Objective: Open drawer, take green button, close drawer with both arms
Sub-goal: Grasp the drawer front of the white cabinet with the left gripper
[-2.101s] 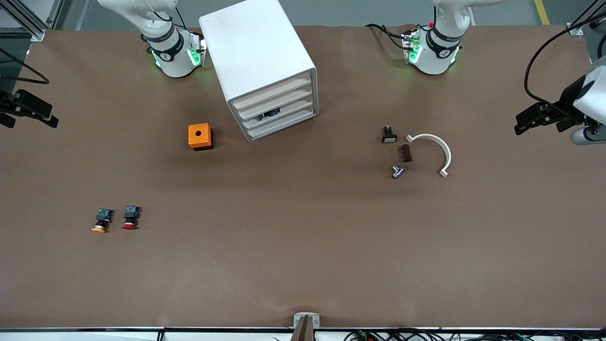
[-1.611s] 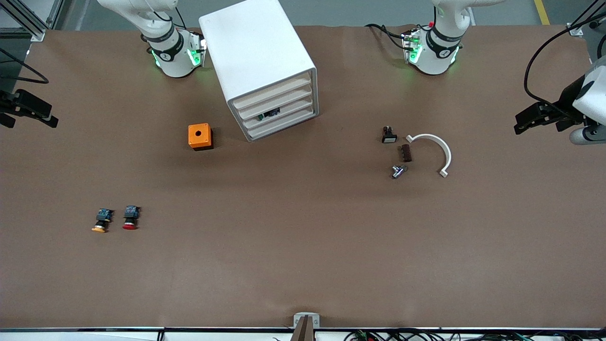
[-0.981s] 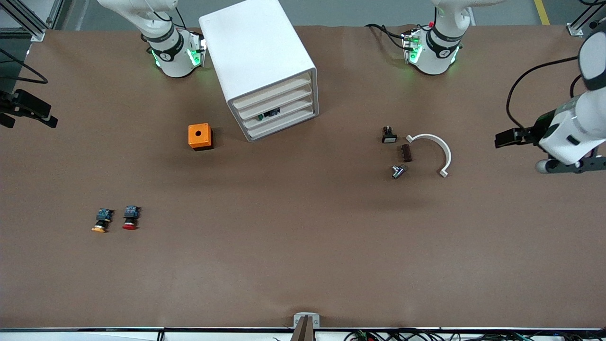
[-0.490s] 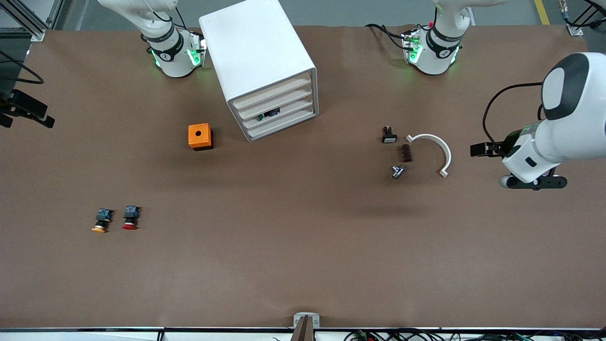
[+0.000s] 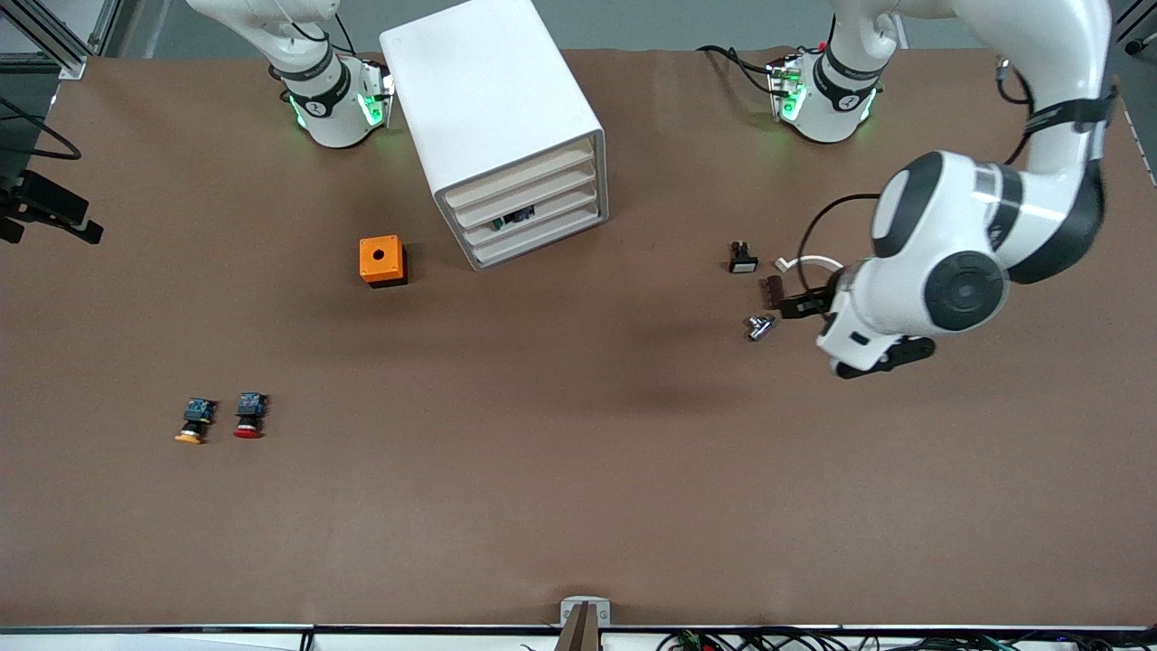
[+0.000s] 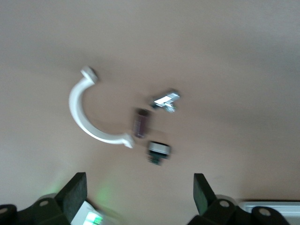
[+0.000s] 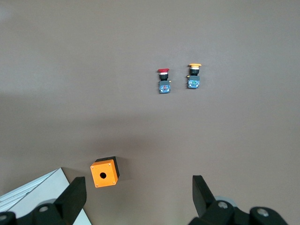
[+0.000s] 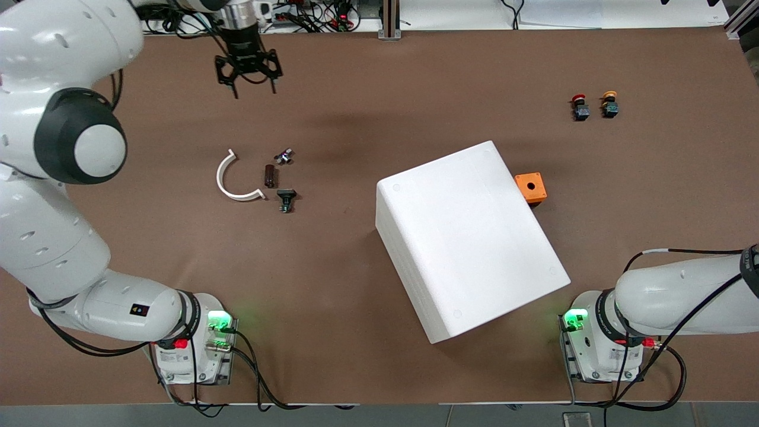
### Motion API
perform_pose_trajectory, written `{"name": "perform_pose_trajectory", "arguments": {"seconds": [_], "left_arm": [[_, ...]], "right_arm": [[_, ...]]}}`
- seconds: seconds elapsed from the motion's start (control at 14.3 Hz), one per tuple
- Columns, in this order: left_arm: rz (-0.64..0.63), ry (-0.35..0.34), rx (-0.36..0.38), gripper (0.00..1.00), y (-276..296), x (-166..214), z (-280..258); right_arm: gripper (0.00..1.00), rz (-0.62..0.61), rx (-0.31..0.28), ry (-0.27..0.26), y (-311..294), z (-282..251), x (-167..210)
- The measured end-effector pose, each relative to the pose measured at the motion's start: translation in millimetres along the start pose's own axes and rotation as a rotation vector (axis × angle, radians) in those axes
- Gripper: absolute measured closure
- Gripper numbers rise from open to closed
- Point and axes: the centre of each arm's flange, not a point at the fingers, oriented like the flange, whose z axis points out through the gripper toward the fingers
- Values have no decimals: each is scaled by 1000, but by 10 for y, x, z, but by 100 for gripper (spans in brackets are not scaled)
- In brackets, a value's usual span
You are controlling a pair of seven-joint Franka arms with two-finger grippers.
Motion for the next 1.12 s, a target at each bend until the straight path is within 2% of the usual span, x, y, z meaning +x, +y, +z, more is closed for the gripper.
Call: {"name": "perform_pose_trajectory", "arguments": {"seconds": [0.28,0.42,0.56,0.7,0.84,1.12], "left_arm": [[-352,-181,-100,0,488,144,360],[-433,-262,-128,0,676,267,565],[-520,-314,-137,0,889,310,796],[-647,-378,-133,0,1079,305,1029],[-800,-475,-105,0,1237,279,1283],[-1033,-615,13,0,1488,188,1807]], "right_arm": [[0,10,1,0,52,-5,-4],[0,10,1,1,51,-8,-5],[0,10,2,1,51,-8,-6],[0,10,2,0,52,-8,-6],[0,10,2,0,52,-8,-7],[0,10,2,0,54,-9,-7]]}}
